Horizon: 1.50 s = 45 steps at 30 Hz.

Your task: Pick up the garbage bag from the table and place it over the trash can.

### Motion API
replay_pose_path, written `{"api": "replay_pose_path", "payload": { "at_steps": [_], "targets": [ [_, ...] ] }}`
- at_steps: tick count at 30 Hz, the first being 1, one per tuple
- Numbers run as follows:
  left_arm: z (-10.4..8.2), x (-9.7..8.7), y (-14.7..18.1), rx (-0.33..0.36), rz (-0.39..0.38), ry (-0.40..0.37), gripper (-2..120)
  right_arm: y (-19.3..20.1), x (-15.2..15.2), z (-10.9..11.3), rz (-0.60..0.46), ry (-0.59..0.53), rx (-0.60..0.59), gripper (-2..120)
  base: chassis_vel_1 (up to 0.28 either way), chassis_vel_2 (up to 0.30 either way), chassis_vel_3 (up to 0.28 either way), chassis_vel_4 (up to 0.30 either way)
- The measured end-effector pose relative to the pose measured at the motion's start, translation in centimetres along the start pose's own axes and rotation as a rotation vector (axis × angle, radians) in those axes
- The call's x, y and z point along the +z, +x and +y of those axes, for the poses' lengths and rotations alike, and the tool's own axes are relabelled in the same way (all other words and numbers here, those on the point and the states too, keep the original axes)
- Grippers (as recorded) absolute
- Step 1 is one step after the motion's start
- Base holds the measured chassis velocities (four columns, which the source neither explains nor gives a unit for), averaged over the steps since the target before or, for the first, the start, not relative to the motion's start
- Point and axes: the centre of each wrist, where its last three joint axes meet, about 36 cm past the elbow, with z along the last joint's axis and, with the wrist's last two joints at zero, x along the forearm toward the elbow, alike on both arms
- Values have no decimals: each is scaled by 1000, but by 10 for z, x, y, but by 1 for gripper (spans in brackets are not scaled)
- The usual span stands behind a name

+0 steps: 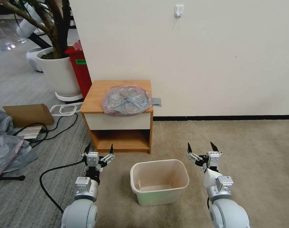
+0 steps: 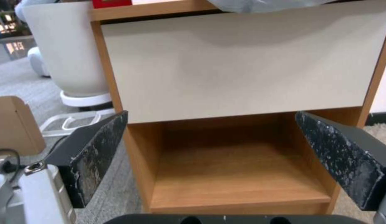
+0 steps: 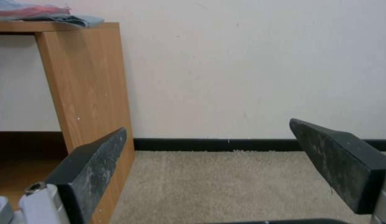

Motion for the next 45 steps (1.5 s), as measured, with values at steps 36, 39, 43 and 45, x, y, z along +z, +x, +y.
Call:
{"api": "replay_pose_path", "payload": {
  "at_steps": [36,39,43,45],
  "targets": [
    [0,0,0,0,0,0,100,1,-1,0,-1,-1,0,100,0,0,0,0],
    [3,-5,5,-4,-2,2,100,10,-14,3,-19,-27,4,100,0,0,0,0],
    [13,-26,22,-24,-4,10,100,30,-41,8,-50,-78,12,100,0,0,0,0],
    [19,-42,34,-33,-5,15,100,44,-61,10,-73,-114,19,100,0,0,0,0]
  ]
}}
